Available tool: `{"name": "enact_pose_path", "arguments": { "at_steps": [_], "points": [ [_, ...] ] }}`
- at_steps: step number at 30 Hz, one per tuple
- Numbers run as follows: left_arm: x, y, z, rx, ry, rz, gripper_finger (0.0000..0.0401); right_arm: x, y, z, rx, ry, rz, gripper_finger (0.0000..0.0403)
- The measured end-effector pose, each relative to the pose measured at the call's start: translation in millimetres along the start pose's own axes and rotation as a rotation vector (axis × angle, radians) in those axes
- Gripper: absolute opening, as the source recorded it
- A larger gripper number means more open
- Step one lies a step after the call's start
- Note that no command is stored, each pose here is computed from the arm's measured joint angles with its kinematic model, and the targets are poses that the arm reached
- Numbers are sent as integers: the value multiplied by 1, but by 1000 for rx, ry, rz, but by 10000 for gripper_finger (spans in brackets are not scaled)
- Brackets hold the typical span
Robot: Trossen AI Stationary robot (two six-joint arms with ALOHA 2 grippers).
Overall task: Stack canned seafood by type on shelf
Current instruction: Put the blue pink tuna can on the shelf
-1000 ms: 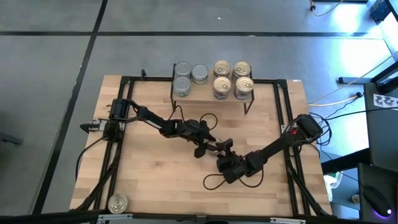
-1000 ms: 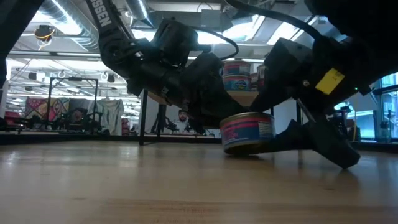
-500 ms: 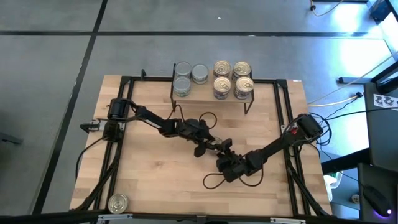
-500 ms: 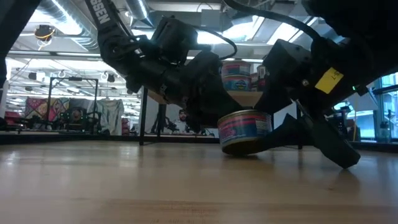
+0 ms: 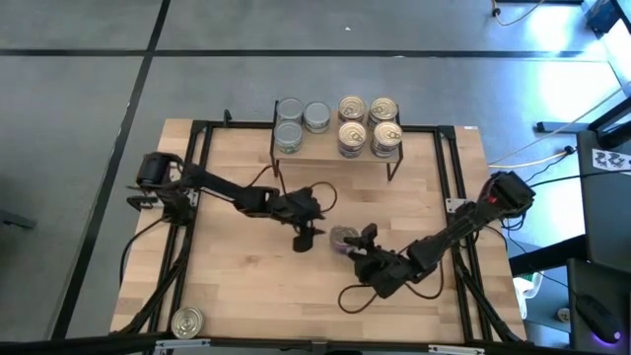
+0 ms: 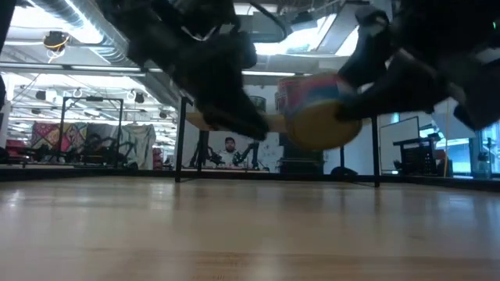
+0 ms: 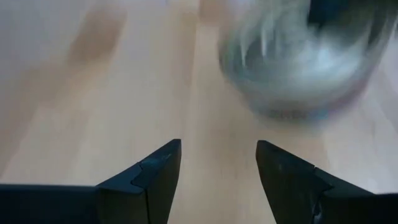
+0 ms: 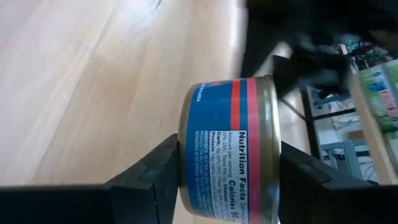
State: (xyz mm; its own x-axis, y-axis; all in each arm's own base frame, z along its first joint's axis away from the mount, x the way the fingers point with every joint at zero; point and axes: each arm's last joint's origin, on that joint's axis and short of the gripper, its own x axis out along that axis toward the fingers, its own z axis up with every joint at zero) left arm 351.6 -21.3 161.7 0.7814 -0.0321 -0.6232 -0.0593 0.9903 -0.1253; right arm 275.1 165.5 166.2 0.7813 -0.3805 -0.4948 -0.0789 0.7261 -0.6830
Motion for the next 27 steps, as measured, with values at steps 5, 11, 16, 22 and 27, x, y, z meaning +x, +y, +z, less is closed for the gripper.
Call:
{"name": "enact_pose_path", "arguments": {
  "at_steps": [5, 11, 16, 22, 27],
  "points": [
    [-22, -21, -3, 103, 29, 26, 208, -5, -9, 4, 12, -15, -38, 191],
    [-47, -28, -28, 63, -39, 13, 208, -1, -22, 15, 38, -15, -89, 191],
    [-65, -29, -51, 19, -122, 50, 208, 9, -39, 23, 35, -5, -98, 191],
    [-79, -30, -74, 13, -211, 54, 208, 20, -71, 40, 10, 17, -199, 191],
    [-82, -31, -76, 13, -225, 44, 208, 36, -106, 45, 4, 59, -271, 191]
  ]
}}
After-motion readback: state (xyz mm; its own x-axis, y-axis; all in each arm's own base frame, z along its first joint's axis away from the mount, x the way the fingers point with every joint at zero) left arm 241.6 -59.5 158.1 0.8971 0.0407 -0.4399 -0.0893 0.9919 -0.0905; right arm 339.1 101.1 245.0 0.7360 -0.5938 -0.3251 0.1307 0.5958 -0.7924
